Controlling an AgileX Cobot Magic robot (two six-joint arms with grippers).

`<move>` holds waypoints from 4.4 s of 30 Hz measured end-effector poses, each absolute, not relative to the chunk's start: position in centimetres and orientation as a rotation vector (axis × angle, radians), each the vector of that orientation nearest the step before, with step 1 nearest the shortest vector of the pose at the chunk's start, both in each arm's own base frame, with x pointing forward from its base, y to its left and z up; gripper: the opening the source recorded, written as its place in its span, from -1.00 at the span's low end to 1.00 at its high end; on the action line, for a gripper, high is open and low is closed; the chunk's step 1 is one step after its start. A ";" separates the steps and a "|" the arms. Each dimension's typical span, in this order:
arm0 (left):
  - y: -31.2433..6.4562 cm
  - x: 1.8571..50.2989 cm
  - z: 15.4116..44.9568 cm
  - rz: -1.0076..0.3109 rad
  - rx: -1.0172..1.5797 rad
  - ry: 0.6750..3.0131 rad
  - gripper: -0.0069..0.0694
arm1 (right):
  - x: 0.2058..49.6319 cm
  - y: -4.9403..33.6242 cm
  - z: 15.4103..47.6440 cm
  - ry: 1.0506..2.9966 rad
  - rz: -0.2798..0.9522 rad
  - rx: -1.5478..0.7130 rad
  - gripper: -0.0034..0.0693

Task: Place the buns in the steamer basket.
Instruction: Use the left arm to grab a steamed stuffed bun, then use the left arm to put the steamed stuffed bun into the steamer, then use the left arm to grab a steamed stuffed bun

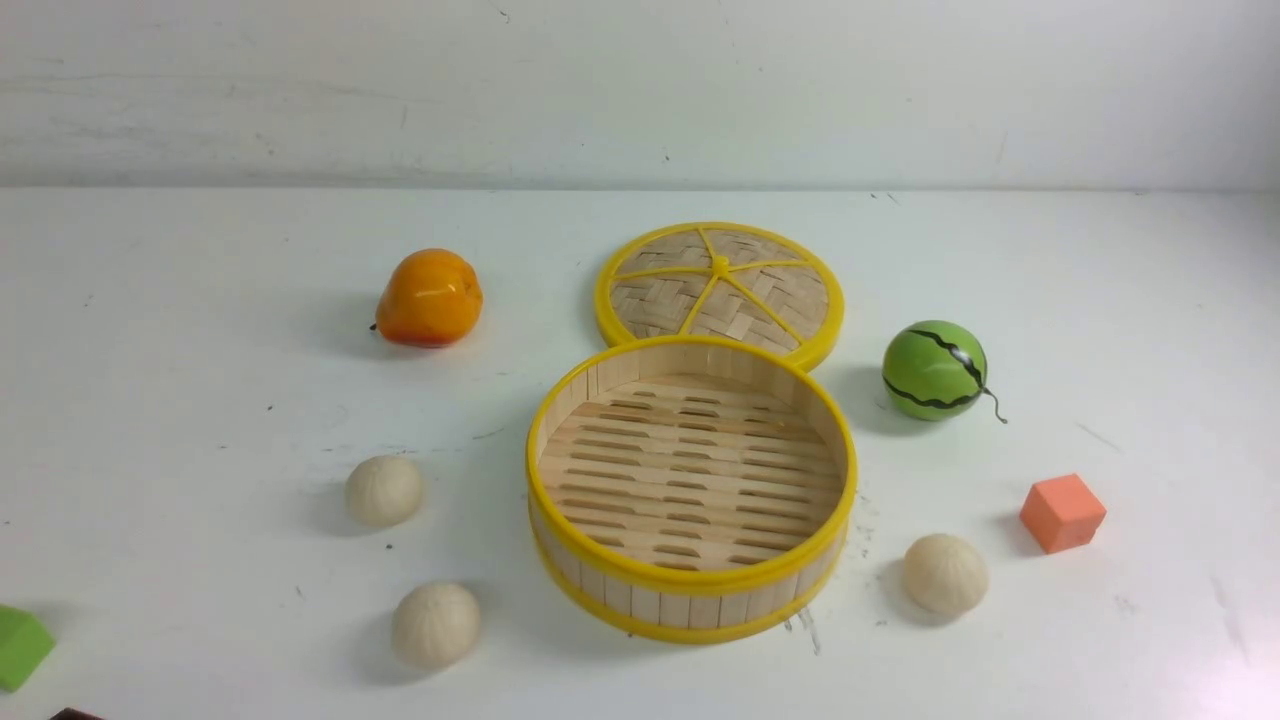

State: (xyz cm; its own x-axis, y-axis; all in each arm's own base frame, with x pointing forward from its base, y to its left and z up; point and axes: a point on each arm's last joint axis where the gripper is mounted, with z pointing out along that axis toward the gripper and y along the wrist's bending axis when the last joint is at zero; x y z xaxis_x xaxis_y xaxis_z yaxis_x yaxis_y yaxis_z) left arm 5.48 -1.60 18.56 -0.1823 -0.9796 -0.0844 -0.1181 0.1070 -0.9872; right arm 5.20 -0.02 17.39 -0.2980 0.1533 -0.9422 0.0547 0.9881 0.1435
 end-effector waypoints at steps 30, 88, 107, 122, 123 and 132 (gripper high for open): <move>-1.8 13.6 36.7 -0.107 -0.048 2.473 -0.86 | 5.2 0.0 17.4 1.874 0.097 0.151 -0.25; -10.5 38.3 19.1 -0.016 0.091 2.789 -0.84 | 5.2 0.0 17.4 1.874 0.097 0.151 -0.25; -23.8 34.0 28.7 -0.200 0.557 2.501 -0.84 | 5.2 0.0 17.4 1.874 0.097 0.151 -0.25; -26.6 37.8 20.6 -0.059 0.544 2.650 0.06 | 5.2 0.0 17.4 1.874 0.097 0.151 -0.25; -26.6 37.8 20.9 -0.059 0.540 2.648 0.17 | 5.2 0.0 17.4 1.874 0.097 0.151 -0.25; -24.6 35.5 30.4 -0.069 0.477 2.592 0.74 | 5.2 0.0 17.4 1.874 0.097 0.151 -0.25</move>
